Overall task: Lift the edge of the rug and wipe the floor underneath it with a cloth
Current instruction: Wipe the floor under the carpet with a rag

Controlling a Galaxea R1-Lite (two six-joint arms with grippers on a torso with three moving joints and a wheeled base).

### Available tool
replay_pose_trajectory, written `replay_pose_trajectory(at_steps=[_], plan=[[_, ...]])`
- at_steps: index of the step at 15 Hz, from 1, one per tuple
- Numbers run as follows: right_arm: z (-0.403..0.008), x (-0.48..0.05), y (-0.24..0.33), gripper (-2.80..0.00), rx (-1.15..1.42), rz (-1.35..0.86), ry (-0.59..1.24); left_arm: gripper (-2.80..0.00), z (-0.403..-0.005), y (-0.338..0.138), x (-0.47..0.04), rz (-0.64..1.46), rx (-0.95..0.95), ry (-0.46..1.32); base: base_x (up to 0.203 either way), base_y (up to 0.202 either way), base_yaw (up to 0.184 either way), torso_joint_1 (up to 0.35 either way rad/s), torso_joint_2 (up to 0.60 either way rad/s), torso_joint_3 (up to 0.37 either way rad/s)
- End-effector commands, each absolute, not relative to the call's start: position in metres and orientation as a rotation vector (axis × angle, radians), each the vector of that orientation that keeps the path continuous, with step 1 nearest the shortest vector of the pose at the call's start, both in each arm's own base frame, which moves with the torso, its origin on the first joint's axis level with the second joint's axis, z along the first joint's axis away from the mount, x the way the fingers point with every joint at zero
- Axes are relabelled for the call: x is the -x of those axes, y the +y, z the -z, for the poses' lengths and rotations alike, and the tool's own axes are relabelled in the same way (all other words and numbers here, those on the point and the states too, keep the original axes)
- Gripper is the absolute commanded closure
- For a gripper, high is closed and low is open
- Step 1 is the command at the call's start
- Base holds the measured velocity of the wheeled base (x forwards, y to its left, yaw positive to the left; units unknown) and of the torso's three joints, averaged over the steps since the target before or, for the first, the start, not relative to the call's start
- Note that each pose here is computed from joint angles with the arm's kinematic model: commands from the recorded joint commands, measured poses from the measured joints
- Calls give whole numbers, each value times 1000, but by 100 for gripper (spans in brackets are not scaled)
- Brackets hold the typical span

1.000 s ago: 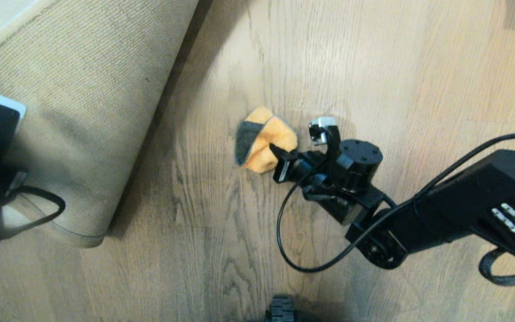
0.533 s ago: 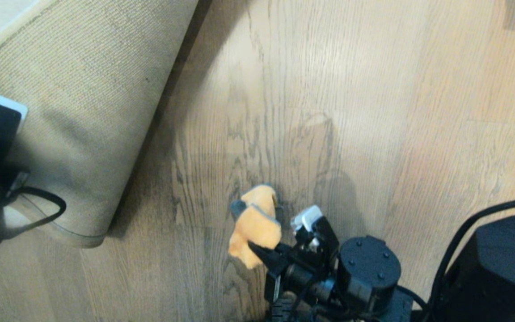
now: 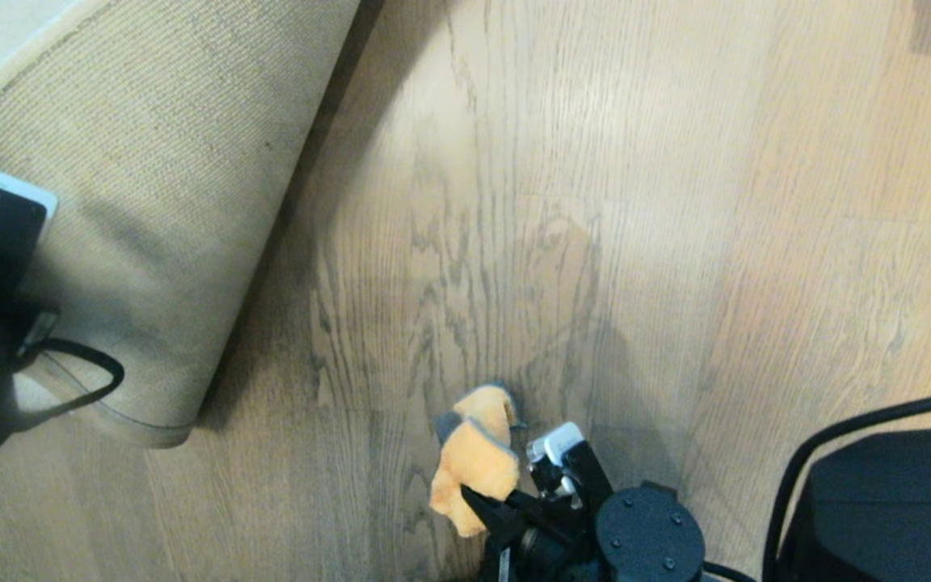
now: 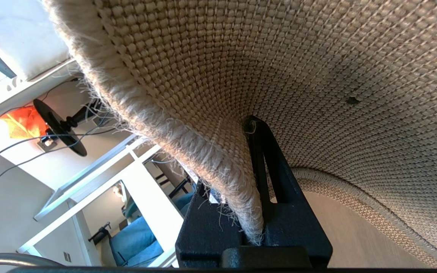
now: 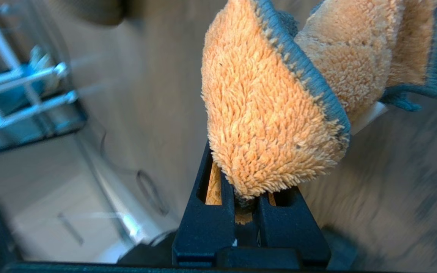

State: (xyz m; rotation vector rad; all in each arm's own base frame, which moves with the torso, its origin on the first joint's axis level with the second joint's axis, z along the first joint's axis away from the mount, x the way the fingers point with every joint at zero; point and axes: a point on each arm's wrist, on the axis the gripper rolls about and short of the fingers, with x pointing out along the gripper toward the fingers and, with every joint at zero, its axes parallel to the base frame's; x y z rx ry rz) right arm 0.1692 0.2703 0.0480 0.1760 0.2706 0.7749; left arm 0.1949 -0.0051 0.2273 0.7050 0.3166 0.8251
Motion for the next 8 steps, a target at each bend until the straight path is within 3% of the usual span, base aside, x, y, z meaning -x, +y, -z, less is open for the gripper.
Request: replay_pose_trajectory(at_steps=[1,8], plan=[[-46,-195,274,0,-225,-722,210,0,-226,-5,-195,-830,-709,322,0,0,0,0,0,0],[-117,-266,257,0,-371,-588,-53,0,-226,-5,-197,-830,-711,327,0,0,0,0,0,0]])
